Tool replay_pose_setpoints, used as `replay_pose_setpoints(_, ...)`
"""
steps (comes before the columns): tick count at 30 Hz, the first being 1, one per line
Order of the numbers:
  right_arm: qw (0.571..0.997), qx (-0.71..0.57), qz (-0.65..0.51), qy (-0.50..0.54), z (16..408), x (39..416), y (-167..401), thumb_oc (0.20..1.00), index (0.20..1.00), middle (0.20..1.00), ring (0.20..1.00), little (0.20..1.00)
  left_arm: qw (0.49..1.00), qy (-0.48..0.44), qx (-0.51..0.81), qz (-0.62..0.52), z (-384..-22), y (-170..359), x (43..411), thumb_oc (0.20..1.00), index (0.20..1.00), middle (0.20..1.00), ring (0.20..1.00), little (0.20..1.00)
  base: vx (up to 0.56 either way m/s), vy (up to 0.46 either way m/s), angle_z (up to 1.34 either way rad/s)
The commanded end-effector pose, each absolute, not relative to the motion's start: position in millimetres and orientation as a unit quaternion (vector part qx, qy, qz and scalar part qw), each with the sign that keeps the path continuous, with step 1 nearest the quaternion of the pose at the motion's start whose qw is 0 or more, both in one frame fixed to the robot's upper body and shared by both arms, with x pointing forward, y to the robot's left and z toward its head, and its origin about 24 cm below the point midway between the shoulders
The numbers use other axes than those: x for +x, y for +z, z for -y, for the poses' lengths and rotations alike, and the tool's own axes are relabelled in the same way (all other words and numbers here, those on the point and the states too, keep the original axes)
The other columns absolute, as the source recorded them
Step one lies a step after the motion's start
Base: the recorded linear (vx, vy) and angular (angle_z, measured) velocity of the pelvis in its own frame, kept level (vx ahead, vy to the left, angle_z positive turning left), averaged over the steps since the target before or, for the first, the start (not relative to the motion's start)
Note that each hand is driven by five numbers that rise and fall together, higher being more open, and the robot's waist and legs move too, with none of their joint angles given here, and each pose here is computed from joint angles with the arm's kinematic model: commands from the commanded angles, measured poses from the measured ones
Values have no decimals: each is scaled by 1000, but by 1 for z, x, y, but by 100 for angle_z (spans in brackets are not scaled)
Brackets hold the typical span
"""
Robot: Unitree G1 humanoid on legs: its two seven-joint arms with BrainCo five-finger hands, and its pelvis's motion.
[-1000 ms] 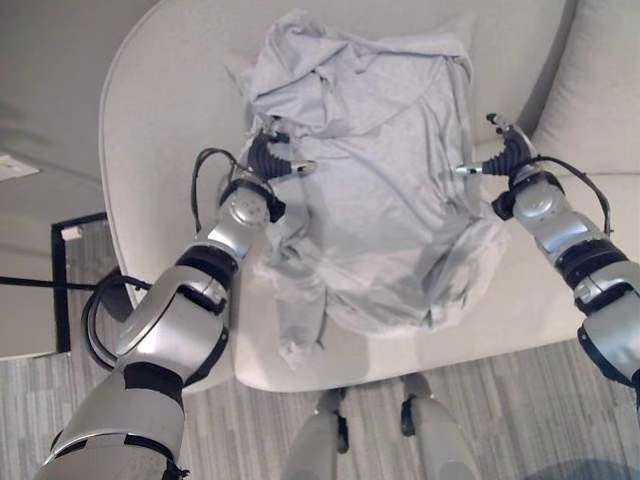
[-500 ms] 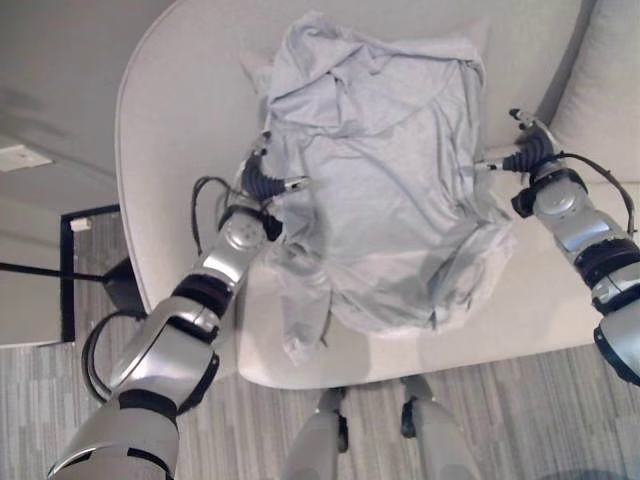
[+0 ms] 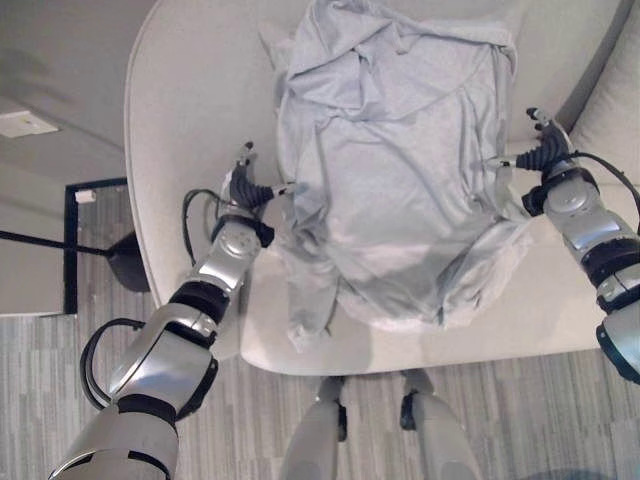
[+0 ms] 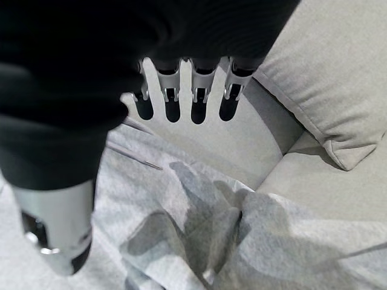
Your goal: Hang the clothes on the sofa on the clothes rack.
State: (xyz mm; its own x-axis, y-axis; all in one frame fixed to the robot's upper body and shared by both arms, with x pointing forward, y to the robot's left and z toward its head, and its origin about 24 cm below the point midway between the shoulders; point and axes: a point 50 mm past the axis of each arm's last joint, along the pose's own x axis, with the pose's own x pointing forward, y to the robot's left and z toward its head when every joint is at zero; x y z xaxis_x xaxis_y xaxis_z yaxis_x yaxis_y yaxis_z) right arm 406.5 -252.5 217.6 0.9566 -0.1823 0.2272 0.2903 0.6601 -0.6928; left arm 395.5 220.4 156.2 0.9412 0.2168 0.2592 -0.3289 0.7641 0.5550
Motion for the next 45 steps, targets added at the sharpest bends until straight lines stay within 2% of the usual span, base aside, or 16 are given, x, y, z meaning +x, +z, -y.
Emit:
replay_pose_setpoints(1, 897, -391, 114, -171, 264, 405, 258, 1000, 1000, 1000, 1000, 1000, 920, 153, 338, 129, -210, 199, 411, 1000, 1000, 1000, 1000, 1000, 0, 0, 0)
replay_pose_setpoints(10, 900, -391, 113, -159, 252, 410, 263, 1000, 1000, 1000, 1000, 1000, 910, 112, 374, 139, -180, 218, 422, 1000, 1000, 1000, 1000, 1000, 0, 0, 0)
replay_pose_setpoints(17, 899, -393, 128, -143, 236, 414, 279, 1000, 1000, 1000, 1000, 1000, 908, 52, 376, 176, -142, 243, 425, 1000, 1000, 1000, 1000, 1000, -5, -4, 1)
replay_pose_setpoints(23, 895, -403, 131, -136, 230, 416, 283, 1000, 1000, 1000, 1000, 1000, 902, 34, 392, 180, -128, 245, 426, 1000, 1000, 1000, 1000, 1000, 0, 0, 0)
replay_pose_setpoints(45, 900, -406, 135, -84, 213, 418, 291, 1000, 1000, 1000, 1000, 1000, 892, 45, 434, 122, -149, 220, 428, 1000, 1000, 1000, 1000, 1000, 0, -2, 0)
